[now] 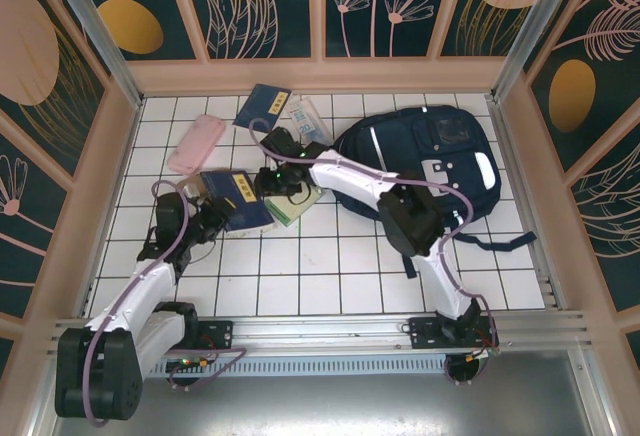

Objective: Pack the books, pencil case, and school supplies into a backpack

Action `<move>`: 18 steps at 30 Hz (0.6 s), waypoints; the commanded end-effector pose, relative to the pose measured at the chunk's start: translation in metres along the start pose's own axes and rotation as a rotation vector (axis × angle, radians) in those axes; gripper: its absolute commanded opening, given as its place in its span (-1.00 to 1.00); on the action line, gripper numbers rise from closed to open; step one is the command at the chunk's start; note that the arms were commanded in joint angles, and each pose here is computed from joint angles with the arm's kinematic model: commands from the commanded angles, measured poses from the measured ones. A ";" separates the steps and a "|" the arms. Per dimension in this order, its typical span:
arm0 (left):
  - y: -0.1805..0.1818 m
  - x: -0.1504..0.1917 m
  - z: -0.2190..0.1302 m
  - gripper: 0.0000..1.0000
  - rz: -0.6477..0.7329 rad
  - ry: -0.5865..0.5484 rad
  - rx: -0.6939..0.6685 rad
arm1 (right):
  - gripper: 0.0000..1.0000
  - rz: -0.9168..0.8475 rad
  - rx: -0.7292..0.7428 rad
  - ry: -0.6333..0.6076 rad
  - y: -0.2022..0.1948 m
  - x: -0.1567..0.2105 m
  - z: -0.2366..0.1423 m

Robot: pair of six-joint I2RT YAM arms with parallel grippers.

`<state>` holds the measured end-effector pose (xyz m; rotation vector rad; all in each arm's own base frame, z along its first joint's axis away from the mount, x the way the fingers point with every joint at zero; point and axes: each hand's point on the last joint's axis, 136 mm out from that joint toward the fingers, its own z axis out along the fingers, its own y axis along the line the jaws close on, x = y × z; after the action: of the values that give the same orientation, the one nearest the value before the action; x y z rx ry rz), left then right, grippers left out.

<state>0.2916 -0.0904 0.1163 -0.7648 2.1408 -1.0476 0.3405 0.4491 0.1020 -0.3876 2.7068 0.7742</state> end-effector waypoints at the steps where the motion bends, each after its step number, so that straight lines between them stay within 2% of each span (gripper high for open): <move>1: -0.037 -0.010 -0.005 -0.97 0.091 0.006 0.084 | -0.18 -0.016 0.088 -0.131 -0.024 -0.037 -0.066; 6: -0.071 -0.018 -0.007 -1.00 0.155 0.021 0.171 | -0.16 0.022 0.256 -0.204 -0.088 -0.051 -0.110; 11: -0.090 -0.020 -0.006 -1.00 0.181 0.047 0.228 | -0.13 0.088 0.417 -0.249 -0.154 -0.052 -0.140; 15: -0.095 -0.021 -0.004 -1.00 0.184 0.056 0.240 | -0.13 0.119 0.478 -0.220 -0.191 -0.040 -0.144; 18: -0.097 -0.021 -0.003 -1.00 0.185 0.063 0.245 | -0.12 0.105 0.510 -0.187 -0.203 -0.026 -0.136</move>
<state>0.3165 -0.1163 0.1747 -0.5313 2.1109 -1.1818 0.4148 0.2252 0.1310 0.0006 2.6210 0.2012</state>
